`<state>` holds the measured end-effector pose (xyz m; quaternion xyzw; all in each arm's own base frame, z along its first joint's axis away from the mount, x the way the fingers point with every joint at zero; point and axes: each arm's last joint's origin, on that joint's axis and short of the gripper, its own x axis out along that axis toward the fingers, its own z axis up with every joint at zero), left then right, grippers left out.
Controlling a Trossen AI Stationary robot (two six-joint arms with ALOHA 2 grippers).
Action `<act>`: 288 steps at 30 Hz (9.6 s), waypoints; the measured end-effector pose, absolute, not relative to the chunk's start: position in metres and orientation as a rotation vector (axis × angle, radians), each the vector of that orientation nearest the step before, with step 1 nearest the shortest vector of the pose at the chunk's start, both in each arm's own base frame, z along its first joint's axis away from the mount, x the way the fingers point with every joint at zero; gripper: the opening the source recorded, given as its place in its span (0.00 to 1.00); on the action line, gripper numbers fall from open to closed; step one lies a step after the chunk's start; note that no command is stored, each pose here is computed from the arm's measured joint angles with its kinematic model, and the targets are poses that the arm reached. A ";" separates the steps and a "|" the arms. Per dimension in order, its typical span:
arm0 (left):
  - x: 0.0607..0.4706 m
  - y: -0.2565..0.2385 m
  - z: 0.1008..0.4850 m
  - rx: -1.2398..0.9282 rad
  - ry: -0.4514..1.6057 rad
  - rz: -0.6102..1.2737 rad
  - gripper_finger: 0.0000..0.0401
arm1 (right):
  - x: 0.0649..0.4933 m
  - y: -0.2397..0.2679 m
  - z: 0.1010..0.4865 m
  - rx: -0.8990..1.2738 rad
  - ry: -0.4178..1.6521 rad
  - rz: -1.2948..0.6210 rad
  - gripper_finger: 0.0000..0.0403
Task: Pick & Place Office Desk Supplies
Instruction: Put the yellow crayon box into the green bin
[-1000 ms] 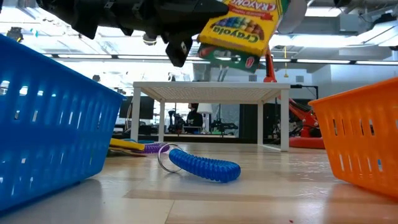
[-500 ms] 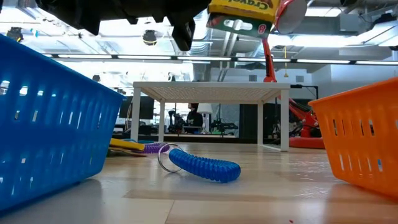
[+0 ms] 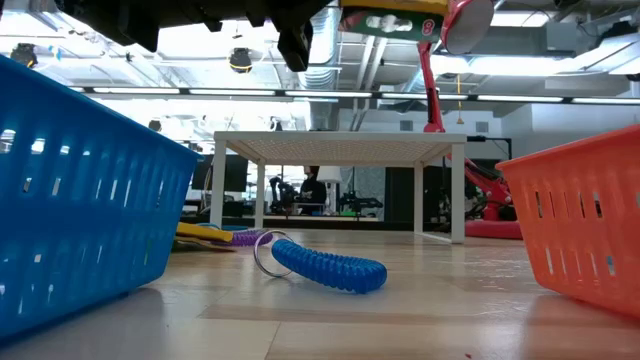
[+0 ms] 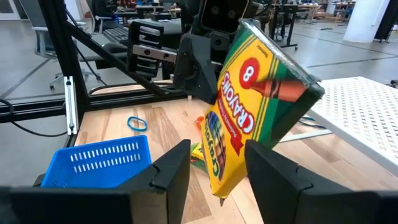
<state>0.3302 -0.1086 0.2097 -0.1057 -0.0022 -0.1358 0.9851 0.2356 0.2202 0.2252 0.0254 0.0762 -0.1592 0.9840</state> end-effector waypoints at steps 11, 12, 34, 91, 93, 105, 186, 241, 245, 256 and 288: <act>0.327 -0.117 0.212 -0.205 -0.021 -0.330 0.05 | 0.236 0.220 0.225 0.051 0.153 -0.320 0.37; 0.327 -0.116 0.212 -0.206 -0.022 -0.329 0.05 | 0.236 0.220 0.225 0.051 0.153 -0.321 0.37; 0.327 -0.116 0.214 -0.199 -0.039 -0.329 0.05 | 0.253 0.209 0.231 0.094 0.144 -0.246 0.33; 0.201 -0.082 0.237 0.000 0.012 -0.055 0.32 | 0.190 0.171 0.280 0.508 0.773 -0.478 0.06; 0.196 -0.080 0.233 -0.004 -0.005 -0.054 0.32 | 0.191 0.172 0.298 0.557 0.847 -0.507 0.06; 0.190 -0.078 0.220 -0.029 -0.003 -0.073 0.32 | 0.205 0.208 0.327 0.732 1.327 -0.740 0.06; 0.190 -0.079 0.221 -0.014 -0.022 -0.098 0.32 | 0.247 0.265 0.205 0.574 2.059 -0.908 0.25; 0.146 -0.148 0.105 0.737 0.713 0.110 0.51 | 0.271 0.281 0.272 0.325 1.467 -0.549 0.25; 0.152 -0.146 0.097 0.757 0.745 0.140 0.52 | 0.269 0.283 0.272 0.320 1.468 -0.544 0.25; 0.170 -0.125 0.096 0.743 0.828 0.195 0.50 | 0.269 0.283 0.272 0.326 1.466 -0.549 0.25; 0.197 -0.110 0.101 0.683 0.763 0.252 0.08 | 0.267 0.285 0.272 0.300 1.416 -0.557 0.25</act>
